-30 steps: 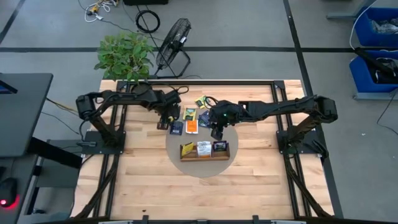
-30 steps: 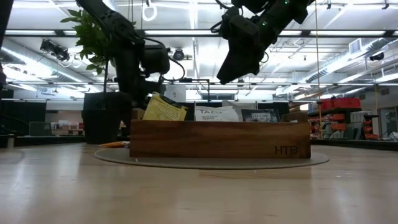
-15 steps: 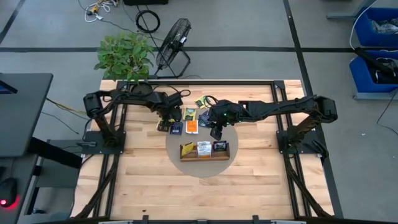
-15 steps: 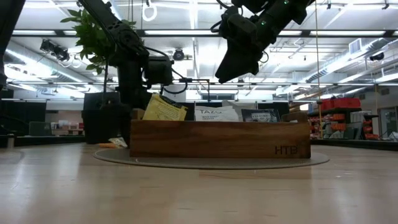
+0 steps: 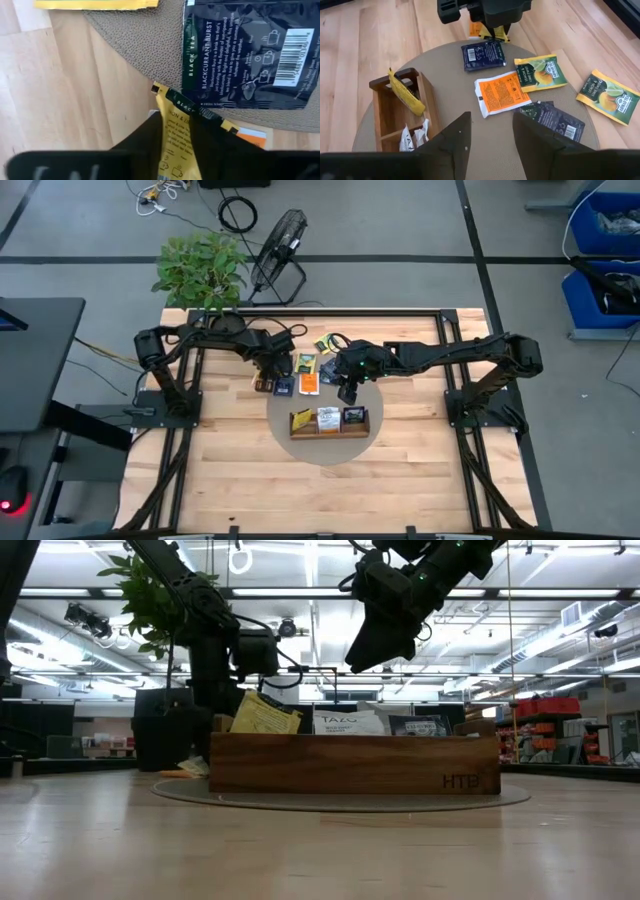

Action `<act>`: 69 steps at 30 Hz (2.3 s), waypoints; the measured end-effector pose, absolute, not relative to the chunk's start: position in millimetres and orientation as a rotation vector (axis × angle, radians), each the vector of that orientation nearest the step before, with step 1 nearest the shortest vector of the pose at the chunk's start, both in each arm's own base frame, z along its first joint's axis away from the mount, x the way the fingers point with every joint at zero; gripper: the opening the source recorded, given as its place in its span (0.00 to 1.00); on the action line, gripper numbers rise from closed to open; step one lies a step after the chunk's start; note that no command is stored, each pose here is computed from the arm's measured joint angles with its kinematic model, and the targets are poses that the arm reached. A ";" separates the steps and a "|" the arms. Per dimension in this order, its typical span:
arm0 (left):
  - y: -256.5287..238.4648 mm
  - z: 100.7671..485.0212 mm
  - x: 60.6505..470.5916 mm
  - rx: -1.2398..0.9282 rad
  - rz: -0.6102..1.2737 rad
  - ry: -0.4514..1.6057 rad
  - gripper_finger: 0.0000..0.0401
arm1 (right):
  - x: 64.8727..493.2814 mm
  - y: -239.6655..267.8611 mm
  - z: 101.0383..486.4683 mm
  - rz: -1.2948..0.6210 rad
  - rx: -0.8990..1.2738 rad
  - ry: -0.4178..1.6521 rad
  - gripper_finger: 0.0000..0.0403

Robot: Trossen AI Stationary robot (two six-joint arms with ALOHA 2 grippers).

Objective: Pick & Place Tea
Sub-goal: Put the yellow tea bag into the left section of the wooden organizer

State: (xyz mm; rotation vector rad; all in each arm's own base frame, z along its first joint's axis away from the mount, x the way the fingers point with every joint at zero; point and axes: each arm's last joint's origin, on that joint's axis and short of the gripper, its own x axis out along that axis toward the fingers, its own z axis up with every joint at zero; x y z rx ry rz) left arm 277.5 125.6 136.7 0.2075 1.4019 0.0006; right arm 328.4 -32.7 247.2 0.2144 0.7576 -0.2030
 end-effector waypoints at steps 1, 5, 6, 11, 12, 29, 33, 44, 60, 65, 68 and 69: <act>125.7 136.7 277.6 0.209 0.002 1.402 0.21 | 328.4 -32.7 247.2 -0.203 0.214 0.758 0.38; 125.4 136.5 276.5 0.210 0.002 1.415 0.11 | 328.4 -32.7 247.2 -0.203 0.214 0.757 0.38; 125.2 136.6 275.9 0.210 0.002 1.422 0.09 | 328.4 -32.7 247.2 -0.203 0.214 0.757 0.38; 122.1 142.9 269.9 0.219 0.006 1.455 0.01 | 328.8 -32.7 247.6 -0.203 0.214 0.752 0.38; 121.5 146.0 269.4 0.230 0.015 1.450 0.01 | 329.1 -32.8 247.9 -0.203 0.214 0.748 0.38; 87.6 222.4 258.1 0.313 0.160 1.188 0.01 | 330.7 -32.5 249.3 -0.148 0.123 0.734 0.38; 78.6 243.2 252.8 0.279 0.188 1.070 0.01 | 332.4 -32.7 251.3 -0.119 0.051 0.712 0.38; 66.7 276.8 250.0 0.015 -0.015 0.744 0.01 | 339.1 -15.3 258.2 0.038 -0.365 0.630 0.38; 62.4 289.6 259.4 -0.148 -0.193 0.561 0.01 | 352.3 18.5 285.1 0.149 -1.277 0.302 0.38; 63.8 297.1 263.9 -0.167 -0.179 0.478 0.01 | 353.4 18.6 288.9 0.126 -1.294 0.265 0.38; 64.5 301.7 266.4 -0.171 -0.174 0.428 0.01 | 353.5 19.5 289.1 0.156 -1.325 0.241 0.38; 64.7 301.8 266.5 -0.172 -0.173 0.426 0.01 | 353.6 19.9 289.2 0.167 -1.332 0.232 0.38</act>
